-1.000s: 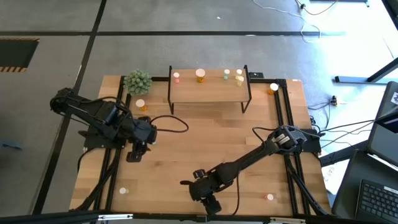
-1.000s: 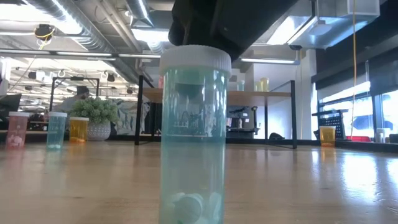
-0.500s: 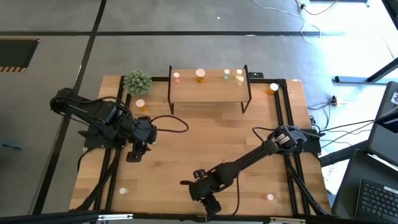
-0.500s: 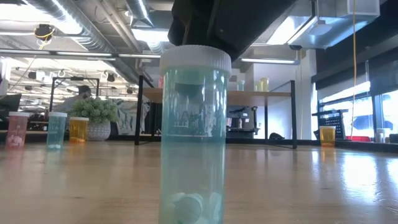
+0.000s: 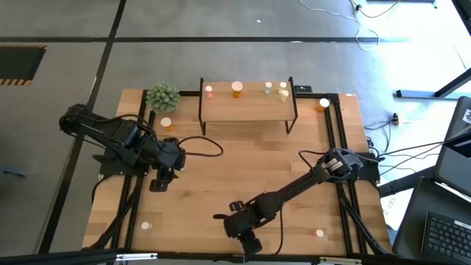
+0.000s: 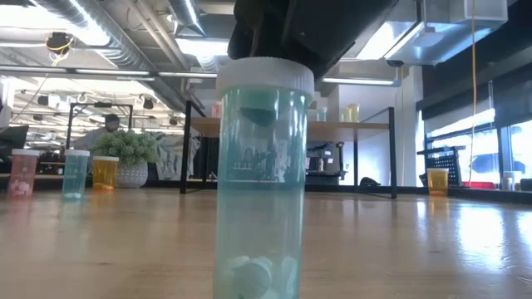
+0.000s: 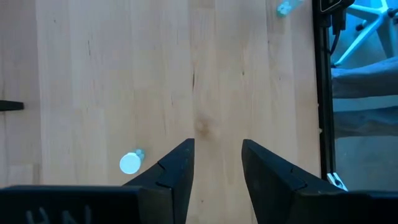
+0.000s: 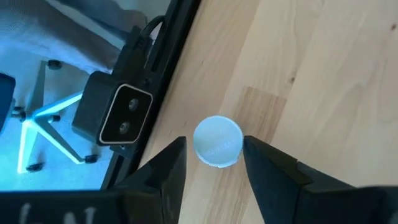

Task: Pick and place medicine bottles onto shelf by color
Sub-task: Put the bottom blue medicine bottle on the shelf

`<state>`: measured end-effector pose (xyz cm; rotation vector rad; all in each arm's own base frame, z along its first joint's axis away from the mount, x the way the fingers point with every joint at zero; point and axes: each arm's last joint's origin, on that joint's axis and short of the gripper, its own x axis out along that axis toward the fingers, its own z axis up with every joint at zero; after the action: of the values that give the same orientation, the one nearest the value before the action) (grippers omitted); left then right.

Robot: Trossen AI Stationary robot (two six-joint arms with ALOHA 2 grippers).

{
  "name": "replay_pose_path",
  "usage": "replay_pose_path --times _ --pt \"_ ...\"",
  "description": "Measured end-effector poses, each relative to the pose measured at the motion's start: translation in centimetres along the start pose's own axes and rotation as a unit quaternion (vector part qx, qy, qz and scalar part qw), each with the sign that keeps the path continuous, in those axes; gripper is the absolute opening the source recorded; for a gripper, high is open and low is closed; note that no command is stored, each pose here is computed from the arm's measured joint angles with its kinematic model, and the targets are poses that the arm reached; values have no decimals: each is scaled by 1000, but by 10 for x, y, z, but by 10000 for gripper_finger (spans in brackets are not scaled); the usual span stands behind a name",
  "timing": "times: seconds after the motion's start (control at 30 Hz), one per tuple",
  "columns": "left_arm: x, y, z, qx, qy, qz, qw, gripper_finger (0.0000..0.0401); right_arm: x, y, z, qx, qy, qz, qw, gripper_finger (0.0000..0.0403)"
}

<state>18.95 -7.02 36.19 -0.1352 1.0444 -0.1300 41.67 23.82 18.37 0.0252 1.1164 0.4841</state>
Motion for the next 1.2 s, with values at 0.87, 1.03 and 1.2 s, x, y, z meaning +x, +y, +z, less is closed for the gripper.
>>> replay_pose_path --times 0.87,1.03,1.2 --pt "0 0 0 -1 0 0 1000 128 0 -1 0 22 -6 -19 1000 163" --pt "0 0 0 -1 0 0 1000 128 8 -1 0 20 -8 -15 1000 163" --pt "0 0 0 -1 -1 0 1000 128 13 -1 0 -1 -13 -10 1000 163"
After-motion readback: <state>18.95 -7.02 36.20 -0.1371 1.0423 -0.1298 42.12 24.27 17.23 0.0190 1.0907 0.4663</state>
